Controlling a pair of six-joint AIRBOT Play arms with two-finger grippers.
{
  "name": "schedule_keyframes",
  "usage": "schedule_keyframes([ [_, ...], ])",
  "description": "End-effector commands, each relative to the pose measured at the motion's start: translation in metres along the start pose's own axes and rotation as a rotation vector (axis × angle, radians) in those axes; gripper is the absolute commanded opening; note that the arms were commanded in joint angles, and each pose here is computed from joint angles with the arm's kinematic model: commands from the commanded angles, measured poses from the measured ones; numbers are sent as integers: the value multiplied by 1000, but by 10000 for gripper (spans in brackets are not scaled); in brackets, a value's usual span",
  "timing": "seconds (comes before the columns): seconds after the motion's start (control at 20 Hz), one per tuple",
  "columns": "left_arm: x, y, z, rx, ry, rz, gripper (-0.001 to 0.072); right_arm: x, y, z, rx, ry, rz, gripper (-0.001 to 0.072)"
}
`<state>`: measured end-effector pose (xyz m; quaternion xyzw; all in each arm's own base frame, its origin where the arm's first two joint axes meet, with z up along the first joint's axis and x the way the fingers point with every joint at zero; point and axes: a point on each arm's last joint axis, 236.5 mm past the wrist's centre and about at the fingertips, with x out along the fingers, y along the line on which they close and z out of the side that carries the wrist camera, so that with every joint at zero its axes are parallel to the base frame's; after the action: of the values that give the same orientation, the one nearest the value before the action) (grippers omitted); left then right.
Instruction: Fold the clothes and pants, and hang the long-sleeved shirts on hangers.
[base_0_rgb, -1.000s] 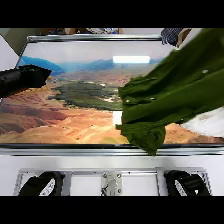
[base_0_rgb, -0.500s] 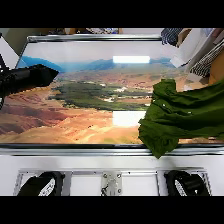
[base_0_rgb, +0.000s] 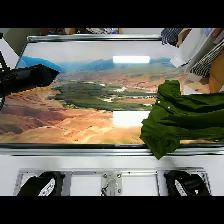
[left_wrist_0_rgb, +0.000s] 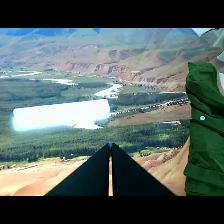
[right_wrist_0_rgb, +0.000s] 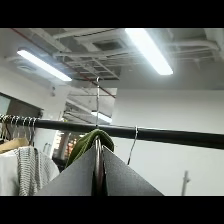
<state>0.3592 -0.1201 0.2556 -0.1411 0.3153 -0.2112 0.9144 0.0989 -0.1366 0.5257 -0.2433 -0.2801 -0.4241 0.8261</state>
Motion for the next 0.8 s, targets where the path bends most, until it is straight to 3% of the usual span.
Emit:
schedule_keyframes([
  [0.0, 0, 1, 0, -1, 1, 2, 11, 13, 4, 14, -77, -32, -35, 9],
  [0.4, 0, 2, 0, 3, 1, 8, 12, 50, 35, 38, -119, -51, -45, 9],
  [0.75, 0, 3, 0, 15, 2, 9, 11, 72, 67, -17, -117, 102, 15, 9],
])
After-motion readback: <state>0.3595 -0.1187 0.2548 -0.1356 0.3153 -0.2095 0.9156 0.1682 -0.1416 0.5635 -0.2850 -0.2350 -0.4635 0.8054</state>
